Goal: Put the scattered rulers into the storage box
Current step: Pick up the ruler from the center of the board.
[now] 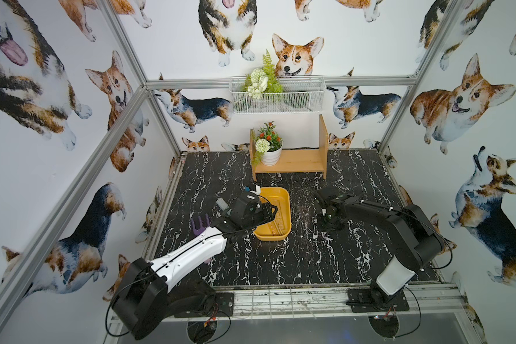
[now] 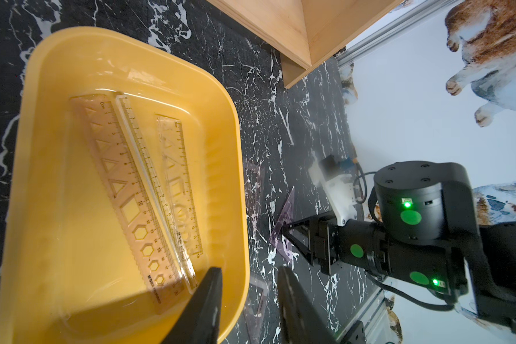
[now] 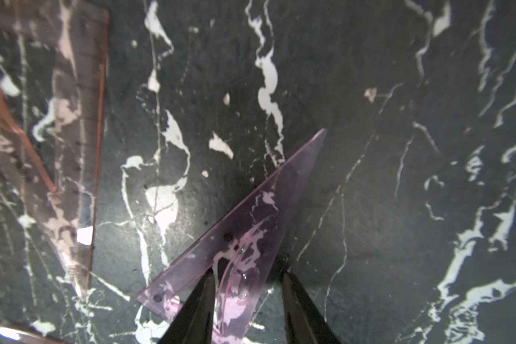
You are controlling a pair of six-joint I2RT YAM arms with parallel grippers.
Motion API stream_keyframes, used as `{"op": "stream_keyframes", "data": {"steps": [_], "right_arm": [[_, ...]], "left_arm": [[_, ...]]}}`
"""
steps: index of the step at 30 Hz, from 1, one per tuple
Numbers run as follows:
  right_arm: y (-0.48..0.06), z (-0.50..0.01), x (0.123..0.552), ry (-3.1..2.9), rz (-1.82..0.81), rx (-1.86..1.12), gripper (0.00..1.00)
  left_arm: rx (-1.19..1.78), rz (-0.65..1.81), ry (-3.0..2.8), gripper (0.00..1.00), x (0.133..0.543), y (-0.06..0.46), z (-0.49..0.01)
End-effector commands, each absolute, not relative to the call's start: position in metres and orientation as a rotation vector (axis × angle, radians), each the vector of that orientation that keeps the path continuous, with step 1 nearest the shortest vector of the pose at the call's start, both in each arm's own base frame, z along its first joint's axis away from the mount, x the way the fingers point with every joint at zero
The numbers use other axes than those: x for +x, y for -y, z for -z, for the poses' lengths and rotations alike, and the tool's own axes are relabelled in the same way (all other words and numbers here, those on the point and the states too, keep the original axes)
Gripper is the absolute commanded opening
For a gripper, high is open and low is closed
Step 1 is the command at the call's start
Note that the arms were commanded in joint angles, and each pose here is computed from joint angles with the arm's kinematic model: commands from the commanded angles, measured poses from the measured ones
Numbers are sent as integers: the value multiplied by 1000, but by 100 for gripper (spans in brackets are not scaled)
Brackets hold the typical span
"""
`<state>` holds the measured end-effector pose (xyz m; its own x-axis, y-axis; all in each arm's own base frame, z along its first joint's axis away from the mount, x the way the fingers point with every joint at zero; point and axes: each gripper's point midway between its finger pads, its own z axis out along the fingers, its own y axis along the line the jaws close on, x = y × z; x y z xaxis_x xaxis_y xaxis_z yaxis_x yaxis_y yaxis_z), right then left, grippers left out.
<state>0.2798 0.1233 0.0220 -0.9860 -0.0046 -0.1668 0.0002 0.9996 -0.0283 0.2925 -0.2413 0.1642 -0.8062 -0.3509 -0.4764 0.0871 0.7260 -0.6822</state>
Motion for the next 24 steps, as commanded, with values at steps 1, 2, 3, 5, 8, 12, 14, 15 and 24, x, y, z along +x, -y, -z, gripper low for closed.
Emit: {"op": "stream_keyframes", "data": {"steps": [1, 2, 3, 5, 8, 12, 14, 15, 24], "right_arm": [[-124, -27, 276, -2979, 23, -2, 43], [-125, -28, 276, -2976, 18, -4, 43], [-125, -29, 276, -2975, 17, -5, 44], [-126, -27, 276, -2980, 17, -7, 43], [-125, -22, 275, -2990, 25, -13, 43], [-125, -17, 275, -2998, 28, -18, 43], [-126, -14, 275, -3003, 32, -19, 42], [-125, -12, 275, -3008, 35, -18, 42], [-125, -7, 271, -3021, 35, -26, 32]], "left_arm": [[-198, 968, -2310, 37, 295, 242, -167], [-200, 971, -2310, 37, 295, 243, -168], [-199, 971, -2311, 37, 295, 243, -167], [-201, 971, -2310, 37, 295, 242, -167], [-202, 971, -2309, 37, 295, 242, -168], [-201, 970, -2308, 37, 294, 242, -168], [-202, 968, -2312, 38, 294, 241, -168], [-203, 967, -2311, 38, 294, 241, -168], [-199, 966, -2308, 38, 296, 243, -170]]}}
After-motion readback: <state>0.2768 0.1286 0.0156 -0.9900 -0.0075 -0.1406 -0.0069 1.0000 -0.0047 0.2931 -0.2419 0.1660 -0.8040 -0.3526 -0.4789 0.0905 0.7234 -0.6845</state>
